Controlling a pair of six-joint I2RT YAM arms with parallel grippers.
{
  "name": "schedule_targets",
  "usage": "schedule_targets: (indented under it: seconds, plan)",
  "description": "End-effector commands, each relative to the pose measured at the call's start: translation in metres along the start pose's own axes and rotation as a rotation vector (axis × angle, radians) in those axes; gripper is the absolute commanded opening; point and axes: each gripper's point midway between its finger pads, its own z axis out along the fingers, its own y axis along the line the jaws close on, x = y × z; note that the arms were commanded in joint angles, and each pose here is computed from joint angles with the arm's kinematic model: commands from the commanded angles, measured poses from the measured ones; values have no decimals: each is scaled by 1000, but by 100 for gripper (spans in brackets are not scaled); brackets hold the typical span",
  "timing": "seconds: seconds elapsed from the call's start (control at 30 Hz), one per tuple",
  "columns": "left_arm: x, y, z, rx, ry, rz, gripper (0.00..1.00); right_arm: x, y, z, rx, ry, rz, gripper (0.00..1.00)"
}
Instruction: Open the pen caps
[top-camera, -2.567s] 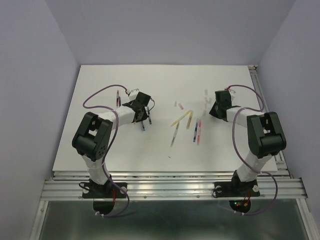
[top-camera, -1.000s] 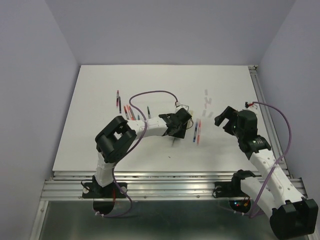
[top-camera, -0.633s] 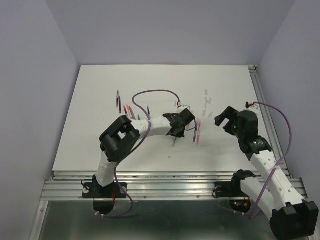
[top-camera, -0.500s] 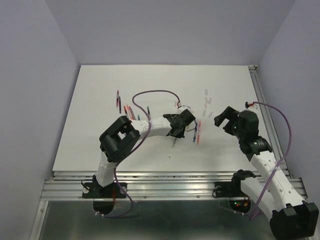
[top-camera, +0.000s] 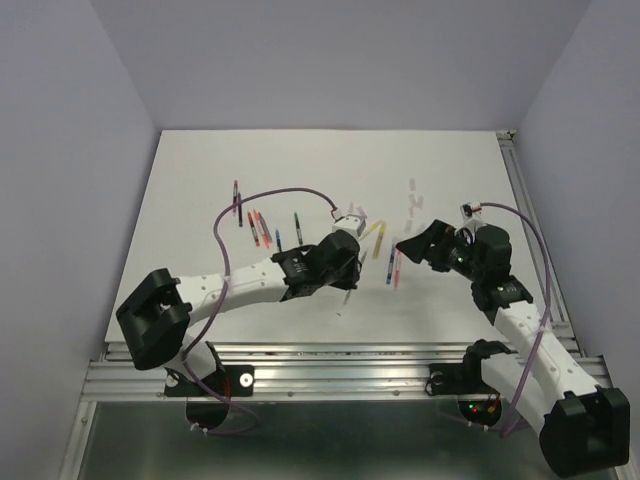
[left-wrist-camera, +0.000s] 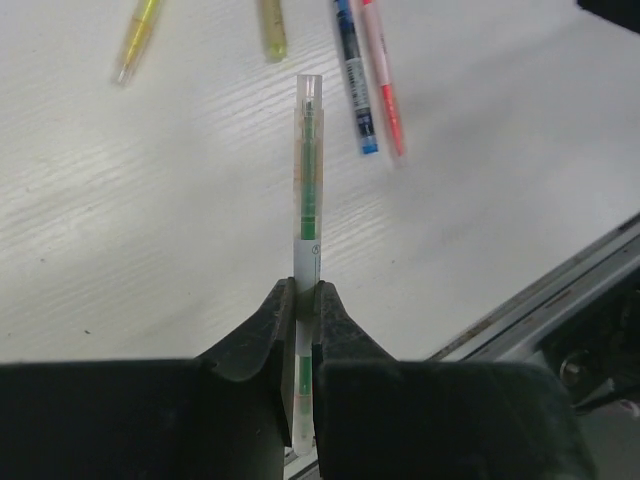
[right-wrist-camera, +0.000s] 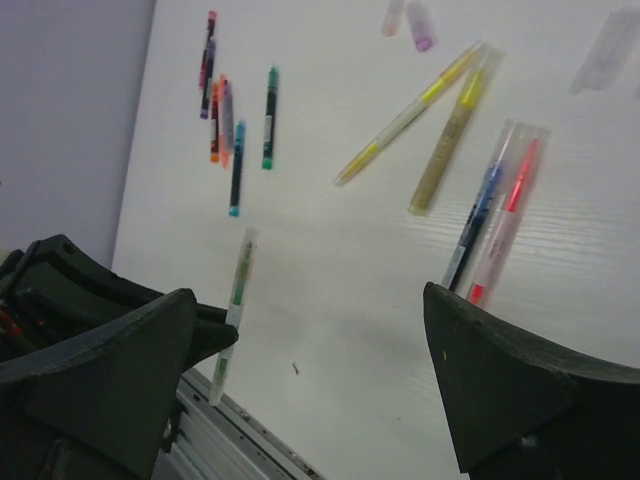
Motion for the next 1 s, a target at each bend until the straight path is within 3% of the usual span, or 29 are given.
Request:
schedule_targets:
  seconds: [0.0, 0.33, 0.6, 0.9, 0.97]
  plan:
    - [-11, -23, -14, 151, -86, -74, 0, -5, 52, -5, -249, -13, 16, 100]
    - [-8, -30, -47, 308, -183, -137, 0, 29, 112, 17, -301, -2, 8, 100]
    - [-6, -27, -62, 362, -235, -181, 0, 54, 117, 47, -215, 54, -17, 99]
    - [3, -20, -64, 357, -229, -201, 0, 53, 143, 68, -235, 37, -52, 84]
    - [5, -19, -62, 356, -226, -206, 0, 52, 142, 72, -208, 39, -50, 66]
